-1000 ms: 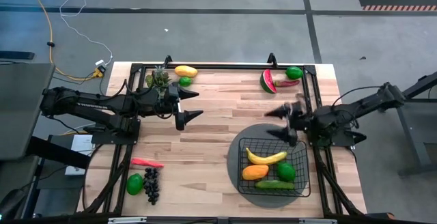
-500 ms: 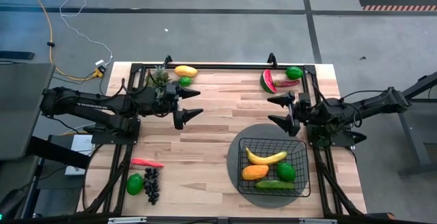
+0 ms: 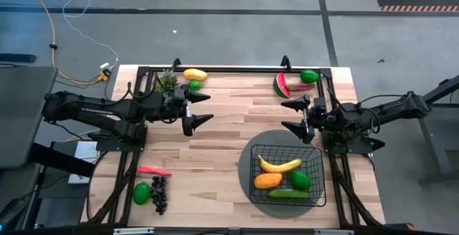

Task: Build produce basket
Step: Put the orange carrot into the black basket

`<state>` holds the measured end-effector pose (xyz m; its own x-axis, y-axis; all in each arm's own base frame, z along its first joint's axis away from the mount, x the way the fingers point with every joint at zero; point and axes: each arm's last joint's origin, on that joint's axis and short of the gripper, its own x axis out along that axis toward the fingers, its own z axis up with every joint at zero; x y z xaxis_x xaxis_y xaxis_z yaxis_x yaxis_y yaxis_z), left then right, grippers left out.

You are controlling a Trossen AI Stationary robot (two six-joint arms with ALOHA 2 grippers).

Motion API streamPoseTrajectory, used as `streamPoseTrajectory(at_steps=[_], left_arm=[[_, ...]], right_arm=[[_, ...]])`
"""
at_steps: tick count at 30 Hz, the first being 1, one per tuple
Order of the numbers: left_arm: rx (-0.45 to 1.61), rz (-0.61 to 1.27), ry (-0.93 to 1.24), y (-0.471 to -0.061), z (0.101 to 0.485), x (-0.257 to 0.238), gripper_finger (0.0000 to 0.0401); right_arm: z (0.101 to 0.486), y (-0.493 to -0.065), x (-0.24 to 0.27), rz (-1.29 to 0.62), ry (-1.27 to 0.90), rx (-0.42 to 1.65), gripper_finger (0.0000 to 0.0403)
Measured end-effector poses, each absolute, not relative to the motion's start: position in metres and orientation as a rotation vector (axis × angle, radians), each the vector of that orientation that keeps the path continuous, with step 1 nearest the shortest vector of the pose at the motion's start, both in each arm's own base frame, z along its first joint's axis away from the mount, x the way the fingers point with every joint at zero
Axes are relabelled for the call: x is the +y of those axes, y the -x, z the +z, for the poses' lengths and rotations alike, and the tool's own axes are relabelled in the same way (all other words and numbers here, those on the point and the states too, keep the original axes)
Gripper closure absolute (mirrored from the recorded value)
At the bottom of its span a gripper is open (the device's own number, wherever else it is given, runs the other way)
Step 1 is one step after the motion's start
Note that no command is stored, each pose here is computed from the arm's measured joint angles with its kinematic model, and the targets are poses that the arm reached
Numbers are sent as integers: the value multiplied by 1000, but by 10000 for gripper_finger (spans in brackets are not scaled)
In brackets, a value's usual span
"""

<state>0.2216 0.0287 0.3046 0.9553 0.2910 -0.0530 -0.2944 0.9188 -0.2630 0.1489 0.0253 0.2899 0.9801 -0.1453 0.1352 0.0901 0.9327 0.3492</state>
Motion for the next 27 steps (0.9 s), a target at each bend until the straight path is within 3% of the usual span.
streamPoseTrajectory(at_steps=[9,14,20,27], left_arm=[[12,297,284,-222,305,29,4],[70,236,424,-222,303,26,4],[556,189,467,-212,301,-1,4],[1209,114,501,-176,261,-56,4]], right_arm=[[290,-149,25,-126,-305,-157,6],[290,-149,25,-134,-305,-158,6],[290,-149,25,-136,-317,-158,6],[287,-149,25,-141,-332,-133,6]])
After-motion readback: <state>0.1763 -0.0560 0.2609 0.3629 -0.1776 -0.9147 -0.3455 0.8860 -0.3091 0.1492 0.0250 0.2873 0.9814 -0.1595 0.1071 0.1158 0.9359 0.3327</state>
